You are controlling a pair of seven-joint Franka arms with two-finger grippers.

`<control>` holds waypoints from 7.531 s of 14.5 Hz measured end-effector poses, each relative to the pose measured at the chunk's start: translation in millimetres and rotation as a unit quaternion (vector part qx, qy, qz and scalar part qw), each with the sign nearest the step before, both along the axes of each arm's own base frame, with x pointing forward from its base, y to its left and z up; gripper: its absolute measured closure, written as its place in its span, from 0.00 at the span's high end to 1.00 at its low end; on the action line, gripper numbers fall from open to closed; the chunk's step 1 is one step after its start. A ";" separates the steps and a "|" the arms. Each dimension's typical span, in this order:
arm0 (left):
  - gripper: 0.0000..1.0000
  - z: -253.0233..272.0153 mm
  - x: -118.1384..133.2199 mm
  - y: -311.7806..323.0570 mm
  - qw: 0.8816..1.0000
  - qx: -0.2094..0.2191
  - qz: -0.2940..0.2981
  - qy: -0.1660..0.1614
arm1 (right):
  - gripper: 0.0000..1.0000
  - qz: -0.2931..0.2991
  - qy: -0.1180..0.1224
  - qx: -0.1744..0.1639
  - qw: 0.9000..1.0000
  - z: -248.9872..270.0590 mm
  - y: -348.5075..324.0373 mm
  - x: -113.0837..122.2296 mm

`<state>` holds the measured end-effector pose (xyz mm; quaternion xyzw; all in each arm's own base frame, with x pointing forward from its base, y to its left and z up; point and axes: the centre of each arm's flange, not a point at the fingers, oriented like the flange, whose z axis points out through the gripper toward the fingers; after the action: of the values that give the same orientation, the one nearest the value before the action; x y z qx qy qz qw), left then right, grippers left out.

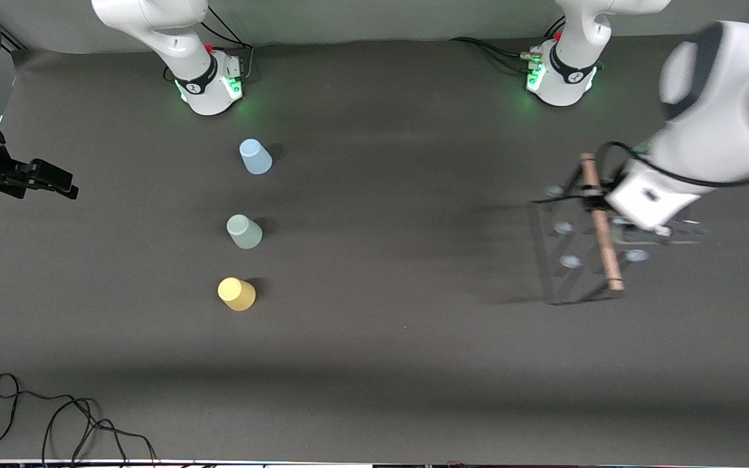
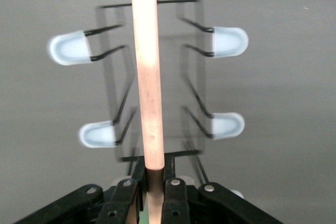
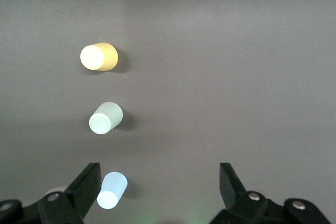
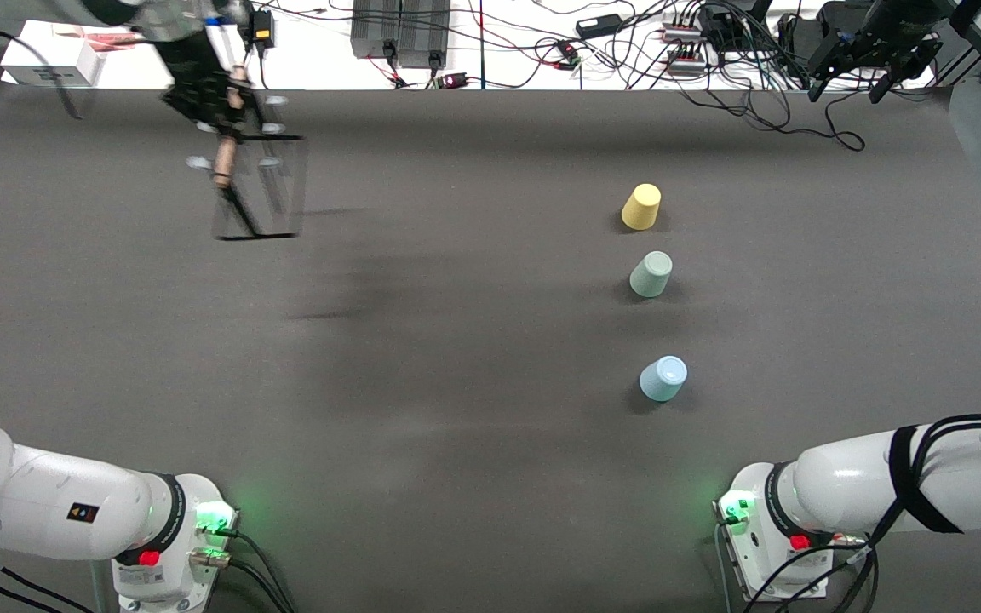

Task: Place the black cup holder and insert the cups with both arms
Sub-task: 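Grasp the rack handle with the left gripper and drag it toward the cups, then release the rack with the left gripper while the right gripper grasps the green cup, then carry the green cup with the right gripper onto a rack peg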

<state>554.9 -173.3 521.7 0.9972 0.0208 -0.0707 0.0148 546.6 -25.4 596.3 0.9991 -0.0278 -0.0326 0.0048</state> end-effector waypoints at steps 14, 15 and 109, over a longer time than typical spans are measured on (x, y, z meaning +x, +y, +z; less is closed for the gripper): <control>0.16 -133.8 -81.6 -274.6 0.999 -0.025 0.032 0.010 | 1.00 -0.001 0.000 0.000 1.000 -0.1 -1.5 -0.1; 0.16 -140.5 -83.0 -282.0 0.999 -0.026 0.028 0.012 | 1.00 -0.001 0.000 0.000 1.000 0.0 -1.6 -0.1; 1.00 46.9 2.9 173.7 0.998 0.016 -0.020 -0.049 | 1.00 -0.070 -0.039 0.039 0.996 -235.3 210.9 -3.0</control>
<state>557.8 0.4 568.6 0.9998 0.0013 -0.0219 -0.0018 543.6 185.5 361.1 0.9946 -0.0963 0.0052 -0.0376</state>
